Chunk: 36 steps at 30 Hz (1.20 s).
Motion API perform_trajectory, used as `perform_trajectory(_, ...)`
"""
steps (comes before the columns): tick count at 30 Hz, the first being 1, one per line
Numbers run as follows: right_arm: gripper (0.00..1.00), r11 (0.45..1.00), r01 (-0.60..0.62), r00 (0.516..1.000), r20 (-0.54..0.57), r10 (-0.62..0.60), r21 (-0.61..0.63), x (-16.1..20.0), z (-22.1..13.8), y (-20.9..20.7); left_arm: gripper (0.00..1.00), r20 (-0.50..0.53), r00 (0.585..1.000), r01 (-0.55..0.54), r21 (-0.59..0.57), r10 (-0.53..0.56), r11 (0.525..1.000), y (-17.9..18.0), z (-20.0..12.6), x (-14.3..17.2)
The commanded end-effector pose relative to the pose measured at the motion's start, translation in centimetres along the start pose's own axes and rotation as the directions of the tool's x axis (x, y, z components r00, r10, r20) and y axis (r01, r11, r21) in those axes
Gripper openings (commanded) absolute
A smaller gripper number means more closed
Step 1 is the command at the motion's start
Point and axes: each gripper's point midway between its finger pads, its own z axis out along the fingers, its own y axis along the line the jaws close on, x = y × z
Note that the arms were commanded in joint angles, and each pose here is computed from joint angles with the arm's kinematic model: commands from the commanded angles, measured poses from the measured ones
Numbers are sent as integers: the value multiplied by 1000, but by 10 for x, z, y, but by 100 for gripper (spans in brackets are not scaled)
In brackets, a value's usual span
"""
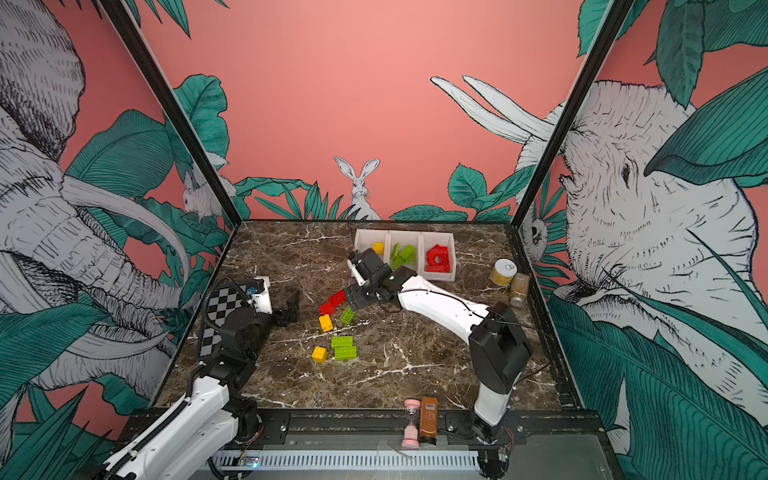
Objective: Sort the legos into containers by color
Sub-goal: Pick up the lego from the bottom-center of the table.
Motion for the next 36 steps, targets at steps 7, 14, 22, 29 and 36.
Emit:
perform_trajectory(7, 91, 993, -112, 981, -153, 116, 38, 60, 19, 37, 98, 52, 999, 16, -27, -15, 1000, 5, -7, -15)
perform_trajectory(14, 93, 993, -110, 971, -208, 116, 40, 77, 30, 47, 98, 70, 997, 19, -46, -16, 999, 9, -12, -18)
perform_trajectory(22, 93, 997, -51, 959, -276, 66, 61, 88, 44, 55, 99, 71, 997, 17, -53, -13, 998, 10, -13, -18)
perform_trajectory(29, 93, 996, -7, 947, -320, 33, 84, 100, 53, 60, 98, 68, 998, 19, -55, -15, 998, 11, -12, -17)
perform_trajectory(36, 92, 993, 20, 932, -363, 23, 114, 115, 63, 57, 99, 67, 998, 17, -54, -13, 998, 10, -12, -17)
